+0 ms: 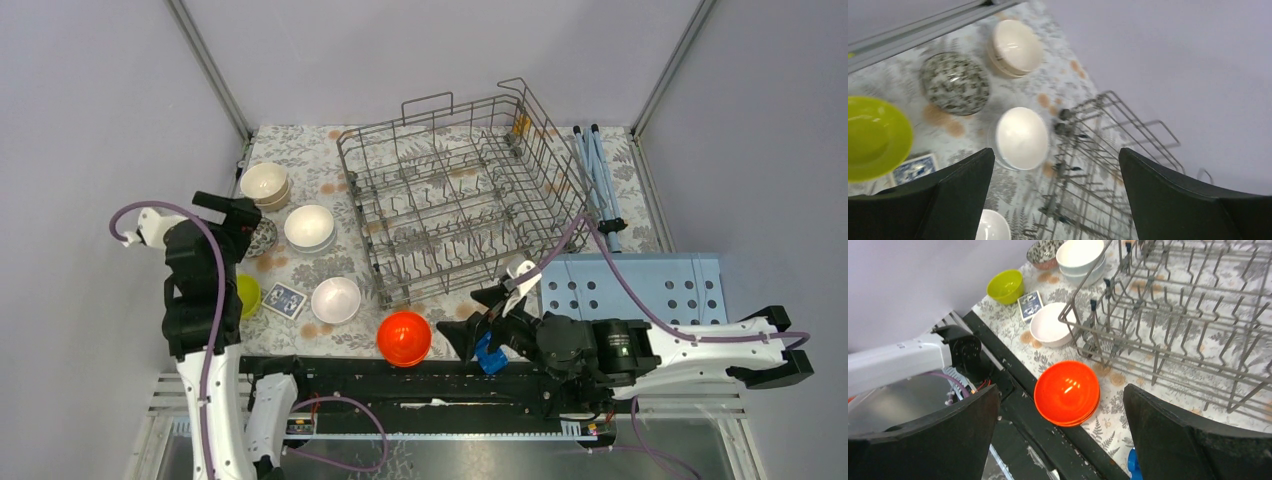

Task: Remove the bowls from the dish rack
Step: Reset both arms

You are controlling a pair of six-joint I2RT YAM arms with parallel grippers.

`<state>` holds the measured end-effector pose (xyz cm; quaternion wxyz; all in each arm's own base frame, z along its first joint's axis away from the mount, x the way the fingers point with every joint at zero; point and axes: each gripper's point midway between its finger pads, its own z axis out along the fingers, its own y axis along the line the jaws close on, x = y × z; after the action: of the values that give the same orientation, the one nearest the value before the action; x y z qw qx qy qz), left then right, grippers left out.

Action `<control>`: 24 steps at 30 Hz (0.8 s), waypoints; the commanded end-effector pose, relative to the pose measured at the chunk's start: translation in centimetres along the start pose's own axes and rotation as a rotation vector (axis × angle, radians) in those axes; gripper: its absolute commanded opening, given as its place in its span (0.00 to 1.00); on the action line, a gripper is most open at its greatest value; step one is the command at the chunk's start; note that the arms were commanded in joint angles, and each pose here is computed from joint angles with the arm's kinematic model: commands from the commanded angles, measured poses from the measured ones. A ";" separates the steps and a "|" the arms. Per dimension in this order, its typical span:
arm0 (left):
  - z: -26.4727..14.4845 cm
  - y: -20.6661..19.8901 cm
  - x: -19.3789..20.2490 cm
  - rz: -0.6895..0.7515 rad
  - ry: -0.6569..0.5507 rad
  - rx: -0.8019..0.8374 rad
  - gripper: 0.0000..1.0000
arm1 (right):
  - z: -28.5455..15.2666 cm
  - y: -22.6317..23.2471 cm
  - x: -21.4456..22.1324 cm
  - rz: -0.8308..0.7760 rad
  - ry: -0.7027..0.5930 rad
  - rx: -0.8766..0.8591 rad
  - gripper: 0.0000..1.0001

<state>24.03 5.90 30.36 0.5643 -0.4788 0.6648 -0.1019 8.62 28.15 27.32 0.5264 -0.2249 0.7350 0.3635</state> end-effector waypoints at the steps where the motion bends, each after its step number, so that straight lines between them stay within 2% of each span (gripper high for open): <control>1: -3.8 -6.5 -1.6 0.143 0.016 0.273 0.99 | -0.4 -0.6 -3.8 -0.061 -0.069 0.057 1.00; 4: -6.0 -10.0 -1.8 0.215 0.050 0.428 0.99 | -0.4 -0.7 -5.5 -0.096 -0.092 0.091 1.00; 8: -8.0 -14.1 0.0 0.292 0.147 0.668 0.99 | 0.4 -1.3 -8.0 -0.160 -0.177 0.191 1.00; 11: -8.7 -16.0 1.0 0.318 0.162 0.780 0.99 | 1.8 -1.1 -10.0 -0.183 -0.213 0.241 1.00; 15: -7.4 -18.0 2.5 0.352 0.203 0.805 0.99 | 5.0 -2.1 -12.4 -0.127 -0.206 0.271 1.00; 18: -7.4 -20.3 5.1 0.405 0.240 0.824 0.99 | 6.5 -3.3 -13.5 -0.084 -0.210 0.304 1.00; 24: -7.8 -23.9 9.4 0.558 0.189 0.798 0.99 | 6.0 -9.1 -15.5 0.020 -0.259 0.457 1.00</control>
<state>29.65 -16.49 39.12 0.5784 -0.0241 0.7616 -0.2913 21.79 29.01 35.26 0.6373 -0.1239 0.7335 0.2012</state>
